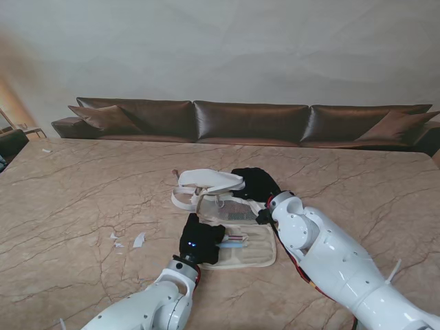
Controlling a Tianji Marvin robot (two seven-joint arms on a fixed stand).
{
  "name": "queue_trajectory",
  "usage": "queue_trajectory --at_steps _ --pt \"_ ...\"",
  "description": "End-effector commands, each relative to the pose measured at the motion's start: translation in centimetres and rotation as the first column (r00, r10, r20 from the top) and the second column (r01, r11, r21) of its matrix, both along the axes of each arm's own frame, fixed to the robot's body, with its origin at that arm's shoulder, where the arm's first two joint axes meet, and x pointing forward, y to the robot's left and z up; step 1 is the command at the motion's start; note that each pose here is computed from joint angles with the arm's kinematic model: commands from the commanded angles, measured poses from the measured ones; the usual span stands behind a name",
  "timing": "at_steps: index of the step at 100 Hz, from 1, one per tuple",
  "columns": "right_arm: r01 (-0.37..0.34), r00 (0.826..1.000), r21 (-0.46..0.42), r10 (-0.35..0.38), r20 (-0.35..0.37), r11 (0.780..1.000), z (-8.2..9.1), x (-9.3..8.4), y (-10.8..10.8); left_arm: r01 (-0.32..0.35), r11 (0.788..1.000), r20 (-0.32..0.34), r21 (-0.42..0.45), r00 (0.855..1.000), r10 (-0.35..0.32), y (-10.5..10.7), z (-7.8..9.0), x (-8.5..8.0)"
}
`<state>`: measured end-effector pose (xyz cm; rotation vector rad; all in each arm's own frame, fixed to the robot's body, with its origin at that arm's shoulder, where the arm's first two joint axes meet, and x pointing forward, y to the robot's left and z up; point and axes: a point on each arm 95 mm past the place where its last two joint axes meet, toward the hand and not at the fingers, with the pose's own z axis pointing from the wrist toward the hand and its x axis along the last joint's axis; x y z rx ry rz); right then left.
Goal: Pack the cosmetics bag
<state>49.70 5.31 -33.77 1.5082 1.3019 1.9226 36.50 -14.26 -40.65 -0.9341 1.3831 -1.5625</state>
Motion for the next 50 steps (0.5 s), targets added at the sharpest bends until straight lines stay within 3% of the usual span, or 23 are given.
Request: queue_trajectory --at_steps 1,50 --pt "-0.013 1.0 0.017 0.013 0.005 1.0 0.2 -0.3 0.7 0.003 1.0 -0.011 -0.024 1.0 -0.003 -1.1 -0.1 -0.4" --pt "-0.012 1.0 0.014 0.012 0.002 1.0 0.3 -0.2 0.7 0.064 0.996 0.038 -0.062 0.997 -0.062 -3.6 0.3 -1.1"
